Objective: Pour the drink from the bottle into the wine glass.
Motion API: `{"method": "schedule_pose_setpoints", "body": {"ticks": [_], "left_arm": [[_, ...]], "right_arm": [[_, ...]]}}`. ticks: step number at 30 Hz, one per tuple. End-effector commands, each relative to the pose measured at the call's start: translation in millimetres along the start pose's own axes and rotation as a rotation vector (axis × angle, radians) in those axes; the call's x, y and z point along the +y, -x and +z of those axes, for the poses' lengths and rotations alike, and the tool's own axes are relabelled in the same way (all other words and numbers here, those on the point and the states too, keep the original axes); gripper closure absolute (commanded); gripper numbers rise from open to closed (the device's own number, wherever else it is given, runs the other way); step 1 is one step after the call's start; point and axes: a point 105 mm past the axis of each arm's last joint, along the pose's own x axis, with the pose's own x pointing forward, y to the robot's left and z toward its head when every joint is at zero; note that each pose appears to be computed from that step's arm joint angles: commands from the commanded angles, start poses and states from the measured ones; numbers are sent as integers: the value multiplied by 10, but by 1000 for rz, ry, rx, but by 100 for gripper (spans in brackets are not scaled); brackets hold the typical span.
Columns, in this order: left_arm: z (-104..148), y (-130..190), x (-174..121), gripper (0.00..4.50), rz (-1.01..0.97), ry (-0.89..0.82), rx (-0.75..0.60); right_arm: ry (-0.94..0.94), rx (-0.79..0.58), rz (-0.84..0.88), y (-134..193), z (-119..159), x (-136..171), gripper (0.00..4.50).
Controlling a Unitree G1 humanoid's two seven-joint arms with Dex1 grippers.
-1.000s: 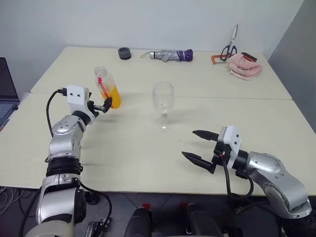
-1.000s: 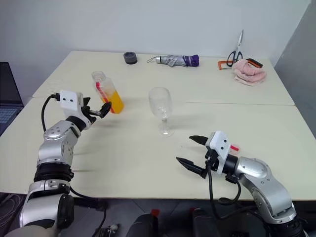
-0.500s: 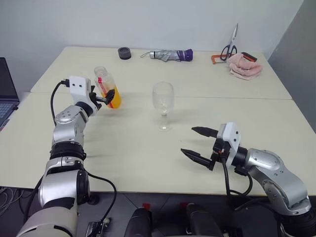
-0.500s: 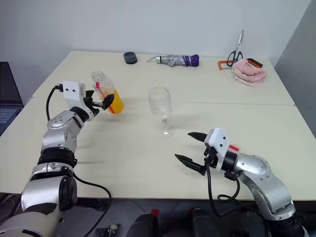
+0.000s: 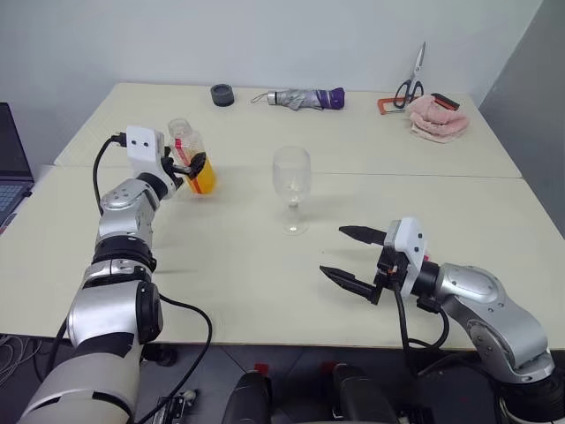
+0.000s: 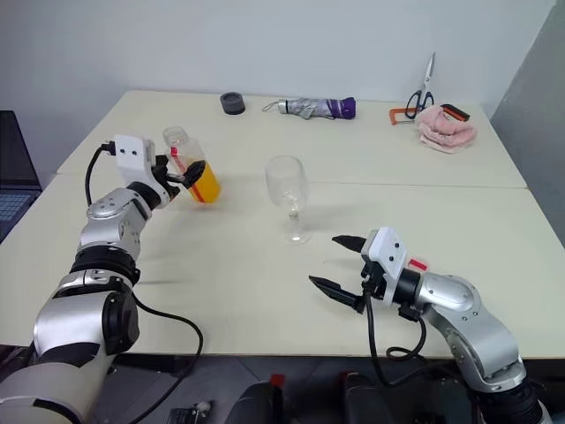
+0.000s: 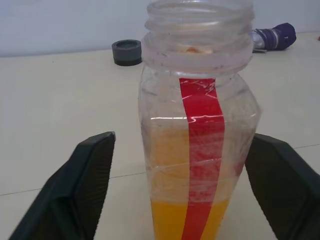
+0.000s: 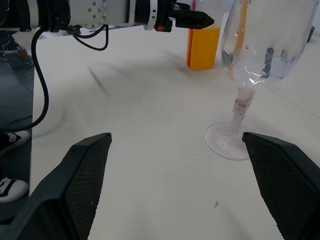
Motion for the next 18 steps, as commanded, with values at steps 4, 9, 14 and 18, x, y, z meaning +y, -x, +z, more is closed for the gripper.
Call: {"method": "schedule_pose_setpoints", "body": {"ticks": [4,9,14,18], "left_arm": [[236,-8,62,242,11,-21,-69],[234,-5,53,283,3,-23,-73],[271,-13,-26,283,-39,-60,-91],[361,-33,-133,283,-85,-95,-121]], "right_arm": [[37,-33,21,-24,113,57,0],[37,-34,21,-26,114,66,0],[37,-38,11,-17,122,61,0],[40,-44,-8,10,145,41,0]]}}
